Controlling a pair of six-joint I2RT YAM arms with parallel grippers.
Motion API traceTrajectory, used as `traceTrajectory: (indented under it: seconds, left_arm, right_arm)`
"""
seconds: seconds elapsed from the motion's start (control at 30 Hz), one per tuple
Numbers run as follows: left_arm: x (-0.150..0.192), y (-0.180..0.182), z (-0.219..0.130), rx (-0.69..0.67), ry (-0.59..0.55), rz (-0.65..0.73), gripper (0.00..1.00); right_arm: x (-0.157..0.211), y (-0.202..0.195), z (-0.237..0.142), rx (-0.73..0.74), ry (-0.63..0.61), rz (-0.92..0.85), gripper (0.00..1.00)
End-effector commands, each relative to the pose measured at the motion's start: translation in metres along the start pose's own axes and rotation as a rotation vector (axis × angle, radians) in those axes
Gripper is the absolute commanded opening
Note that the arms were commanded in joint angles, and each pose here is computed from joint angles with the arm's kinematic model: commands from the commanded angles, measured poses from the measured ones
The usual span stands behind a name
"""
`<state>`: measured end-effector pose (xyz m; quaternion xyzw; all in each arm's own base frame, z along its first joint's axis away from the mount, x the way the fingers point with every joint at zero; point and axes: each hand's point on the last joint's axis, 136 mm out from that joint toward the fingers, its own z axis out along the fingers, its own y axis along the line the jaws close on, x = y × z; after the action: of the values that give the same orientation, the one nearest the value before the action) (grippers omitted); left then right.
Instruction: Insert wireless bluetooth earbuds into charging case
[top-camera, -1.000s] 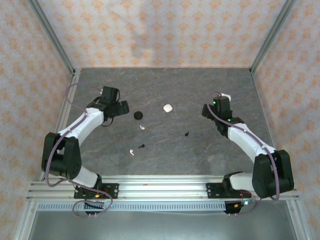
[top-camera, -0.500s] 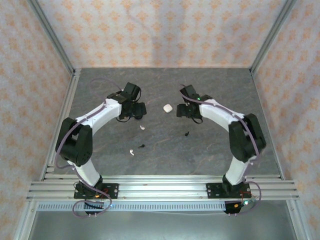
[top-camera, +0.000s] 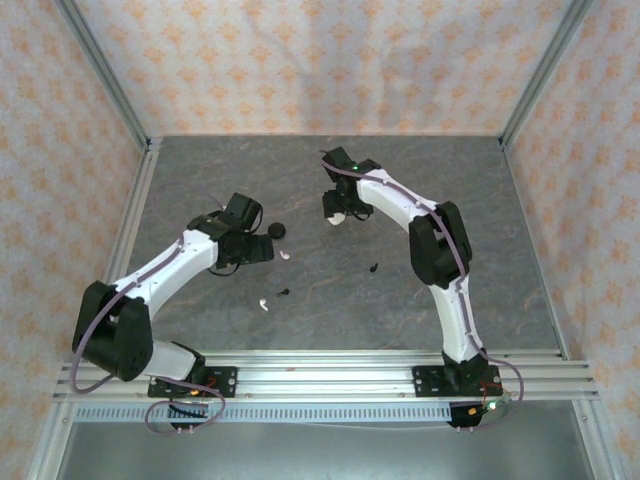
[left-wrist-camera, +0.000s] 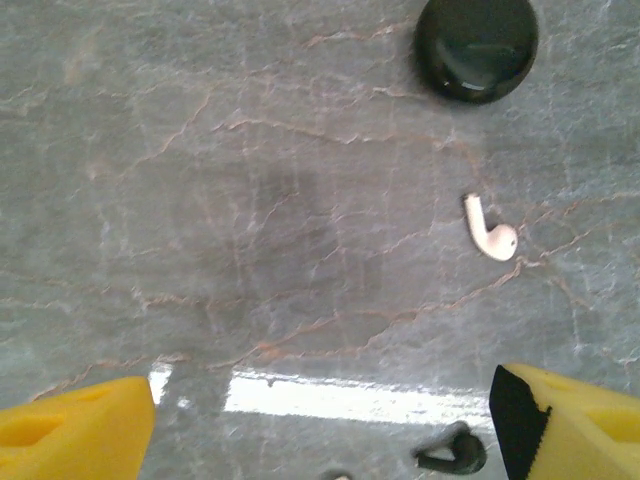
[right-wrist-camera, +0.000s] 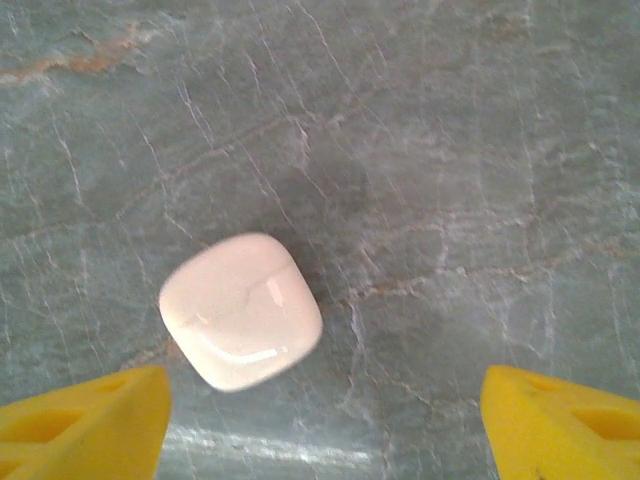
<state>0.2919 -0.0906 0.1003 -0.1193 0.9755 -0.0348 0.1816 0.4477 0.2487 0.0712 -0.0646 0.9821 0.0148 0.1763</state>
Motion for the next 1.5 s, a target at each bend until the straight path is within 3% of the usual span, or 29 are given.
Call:
traceTrajectory:
  seconds: [0.0, 0.4, 0.67, 0.9, 1.17, 1.37, 1.47]
  left_arm:
    - [0.009, 0.015, -0.009, -0.042, -0.006, 0.023, 0.87]
    - [0.037, 0.035, -0.015, -0.046, -0.009, 0.006, 0.87]
    - [0.042, 0.041, -0.019, -0.037, -0.039, -0.013, 0.85]
    - [0.031, 0.029, -0.024, 0.016, -0.077, -0.010, 0.85]
    - [0.007, 0.003, -0.035, 0.147, -0.174, 0.027, 0.85]
    - [-0.011, -0.029, -0.063, 0.345, -0.311, 0.060, 0.85]
    - [-0.016, -0.051, -0.082, 0.465, -0.323, 0.054, 0.85]
  right_arm:
    - [0.006, -0.002, 0.004, 0.031, 0.062, -0.030, 0.81]
    - [0.005, 0.017, 0.039, 0.031, 0.142, -0.073, 0.79]
    - [0.015, 0.022, 0.049, 0.007, 0.197, -0.078, 0.53]
    - [0.030, 0.020, 0.042, 0.003, 0.259, -0.033, 0.44]
    - [0.045, 0.023, 0.014, -0.052, 0.270, 0.102, 0.42]
    - [0.040, 0.029, -0.025, -0.167, 0.211, 0.261, 0.42]
    - [0.033, 0.035, -0.049, -0.247, 0.180, 0.322, 0.42]
